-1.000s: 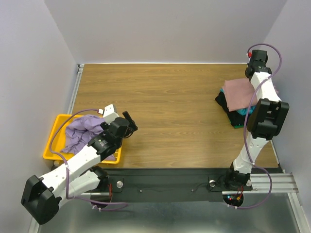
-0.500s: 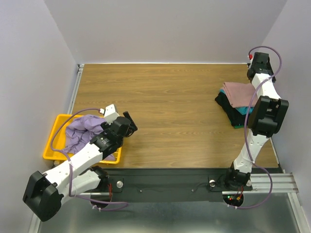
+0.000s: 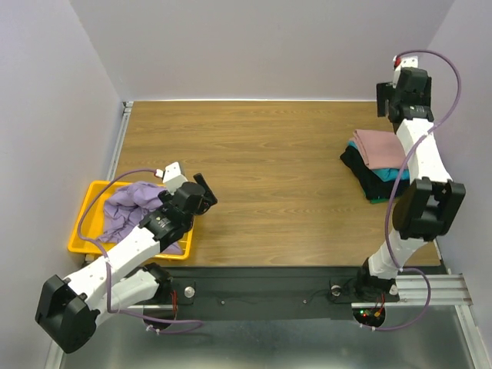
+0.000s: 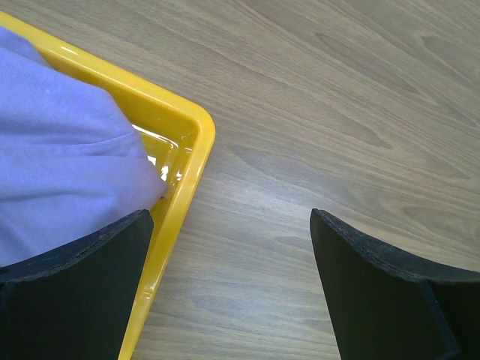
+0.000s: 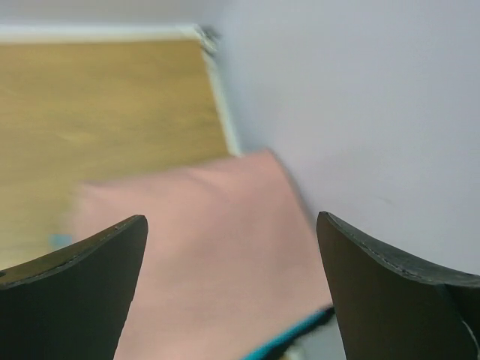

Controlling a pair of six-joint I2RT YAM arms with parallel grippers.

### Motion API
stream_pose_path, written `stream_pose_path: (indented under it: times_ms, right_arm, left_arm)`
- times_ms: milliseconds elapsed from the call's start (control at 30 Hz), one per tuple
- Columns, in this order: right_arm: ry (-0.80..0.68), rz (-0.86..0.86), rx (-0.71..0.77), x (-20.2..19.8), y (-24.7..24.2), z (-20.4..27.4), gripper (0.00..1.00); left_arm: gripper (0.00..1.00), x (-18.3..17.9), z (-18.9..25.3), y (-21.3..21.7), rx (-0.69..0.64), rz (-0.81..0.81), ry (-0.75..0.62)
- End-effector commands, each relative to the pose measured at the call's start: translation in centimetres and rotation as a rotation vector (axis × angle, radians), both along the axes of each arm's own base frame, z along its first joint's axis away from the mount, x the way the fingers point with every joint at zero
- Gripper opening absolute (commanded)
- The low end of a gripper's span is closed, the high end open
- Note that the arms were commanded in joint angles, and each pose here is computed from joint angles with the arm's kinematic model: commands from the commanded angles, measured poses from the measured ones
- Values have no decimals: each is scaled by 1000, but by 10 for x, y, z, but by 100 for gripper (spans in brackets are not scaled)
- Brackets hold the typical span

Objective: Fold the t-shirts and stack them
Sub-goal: Neatly place the folded tshirt to the corner

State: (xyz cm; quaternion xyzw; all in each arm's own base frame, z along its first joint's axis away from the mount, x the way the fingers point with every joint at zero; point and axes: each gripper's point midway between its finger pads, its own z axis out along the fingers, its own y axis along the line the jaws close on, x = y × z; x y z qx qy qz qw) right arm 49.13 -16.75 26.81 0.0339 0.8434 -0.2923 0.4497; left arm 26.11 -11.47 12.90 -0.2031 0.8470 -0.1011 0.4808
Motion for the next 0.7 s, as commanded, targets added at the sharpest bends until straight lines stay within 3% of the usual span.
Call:
stream_pose_path:
  times_ms: [0,67,100,167,200,267,333,400,433,667]
  right_arm:
    - [-265,114,316,0,69,41,100]
    - [-371,134,544,-14,101,56,100]
    - [-326,192,655,-23,125,32,100]
    - [-405,271,755,-41,162,51,100]
    - [-361,234,783,-52,169,18,100]
    - [-382,257,847,-74,191,17,100]
    - [-310,244,904,-99,210,-29,100]
    - [-311,278,936,-120,224,-40,100]
    - [-244,253,951,-136,227,-76,100]
    - [-135,349,1044,-189,264,-135,100]
  left_arm:
    - [99,6,27,0,-47,18,-61]
    - [99,5,32,-1,-67,16,-75]
    - [99,4,33,-2,-77,15,-77]
    - [99,2,37,-4,-102,1,-90]
    - [99,2,38,-5,-109,-1,-91]
    - [99,1,41,-6,-127,-12,-102]
    - [99,0,43,-8,-143,-15,-112]
    - [99,0,45,-8,-153,-18,-118]
    - [99,0,46,-8,-155,-20,-121]
    - [99,1,46,-15,-190,-32,-113]
